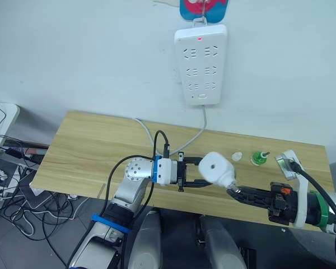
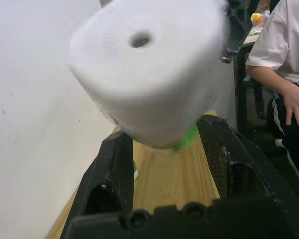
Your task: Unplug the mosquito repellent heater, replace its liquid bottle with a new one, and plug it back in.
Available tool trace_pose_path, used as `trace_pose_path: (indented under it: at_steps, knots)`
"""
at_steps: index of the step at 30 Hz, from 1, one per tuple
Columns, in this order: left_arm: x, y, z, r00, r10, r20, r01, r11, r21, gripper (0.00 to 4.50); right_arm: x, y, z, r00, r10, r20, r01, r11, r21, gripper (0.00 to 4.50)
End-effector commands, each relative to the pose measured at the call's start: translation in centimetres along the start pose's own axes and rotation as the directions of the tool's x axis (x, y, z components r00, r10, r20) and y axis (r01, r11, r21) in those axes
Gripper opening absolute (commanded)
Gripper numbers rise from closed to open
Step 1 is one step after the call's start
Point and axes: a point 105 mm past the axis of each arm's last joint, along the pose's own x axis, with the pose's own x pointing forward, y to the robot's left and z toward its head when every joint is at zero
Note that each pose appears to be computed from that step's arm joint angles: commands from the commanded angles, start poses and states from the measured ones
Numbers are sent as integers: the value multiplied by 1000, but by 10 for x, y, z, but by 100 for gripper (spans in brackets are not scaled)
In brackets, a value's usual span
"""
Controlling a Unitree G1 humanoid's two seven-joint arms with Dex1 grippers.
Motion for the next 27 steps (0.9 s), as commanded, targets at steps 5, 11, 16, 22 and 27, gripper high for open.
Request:
trace_pose_path:
  at_steps: [5,11,16,22,27]
  knots:
    - [4,-3,8,999,-10,35,10,1000,17,224,-2,-4,8,1000,-29,-1,29,1000,-4,2]
    - [6,-3,9,999,-11,40,11,1000,15,224,3,-8,17,1000,-25,-7,25,999,-19,2]
    - [6,-4,6,1000,-18,24,18,1000,9,224,11,-17,17,999,-36,-22,36,999,-11,2]
    - [-6,3,-5,999,14,-49,-14,1000,6,224,4,-46,-2,986,-143,-88,140,989,-46,2]
    - [-17,2,-10,995,43,-87,-44,999,-12,224,-7,-61,-8,971,-222,-94,215,973,-80,2]
